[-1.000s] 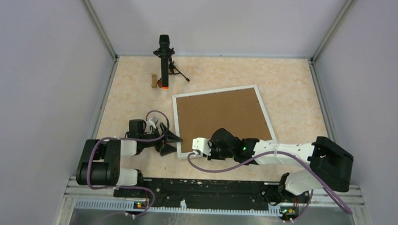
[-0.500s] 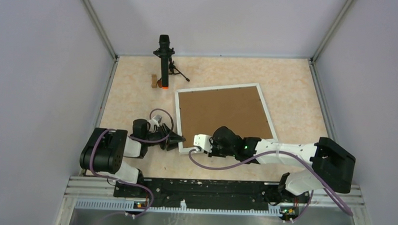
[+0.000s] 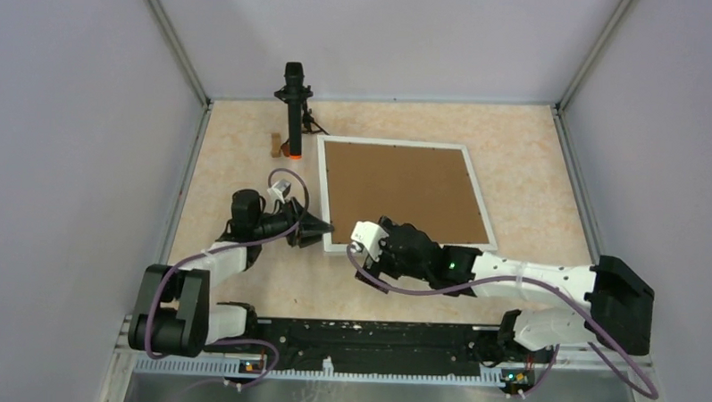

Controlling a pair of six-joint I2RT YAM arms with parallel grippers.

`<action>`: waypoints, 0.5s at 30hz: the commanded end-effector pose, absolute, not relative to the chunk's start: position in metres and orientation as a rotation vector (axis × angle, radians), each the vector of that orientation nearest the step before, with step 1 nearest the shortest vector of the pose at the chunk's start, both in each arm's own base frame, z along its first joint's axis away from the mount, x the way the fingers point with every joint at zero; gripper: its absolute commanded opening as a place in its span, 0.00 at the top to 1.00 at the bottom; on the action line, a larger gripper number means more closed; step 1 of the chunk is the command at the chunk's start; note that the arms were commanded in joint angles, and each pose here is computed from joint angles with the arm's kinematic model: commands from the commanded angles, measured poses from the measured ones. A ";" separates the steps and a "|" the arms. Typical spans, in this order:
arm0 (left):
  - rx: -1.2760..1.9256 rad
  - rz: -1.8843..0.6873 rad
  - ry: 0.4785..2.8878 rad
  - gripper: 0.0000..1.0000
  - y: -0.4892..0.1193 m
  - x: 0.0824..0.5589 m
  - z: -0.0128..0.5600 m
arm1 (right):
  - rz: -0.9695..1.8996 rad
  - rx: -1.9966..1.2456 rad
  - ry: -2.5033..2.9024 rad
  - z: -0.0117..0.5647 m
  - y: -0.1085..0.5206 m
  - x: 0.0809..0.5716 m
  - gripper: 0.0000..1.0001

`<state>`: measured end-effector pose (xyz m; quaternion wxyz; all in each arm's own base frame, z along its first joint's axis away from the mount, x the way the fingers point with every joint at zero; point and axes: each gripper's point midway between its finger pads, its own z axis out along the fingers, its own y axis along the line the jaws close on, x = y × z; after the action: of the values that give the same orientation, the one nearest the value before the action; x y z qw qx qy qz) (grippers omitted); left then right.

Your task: Put the photo into the frame

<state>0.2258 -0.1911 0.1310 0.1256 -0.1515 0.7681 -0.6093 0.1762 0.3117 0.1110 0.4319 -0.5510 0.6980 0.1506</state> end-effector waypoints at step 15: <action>-0.371 -1.779 2.195 1.00 -0.194 0.251 0.222 | -0.576 -0.874 1.451 0.190 0.300 0.207 0.01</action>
<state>0.2483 -0.1919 0.1808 0.1125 -0.1705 0.7778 -0.5944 0.1948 0.3118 0.1505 0.5802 -0.4470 0.6534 -0.1911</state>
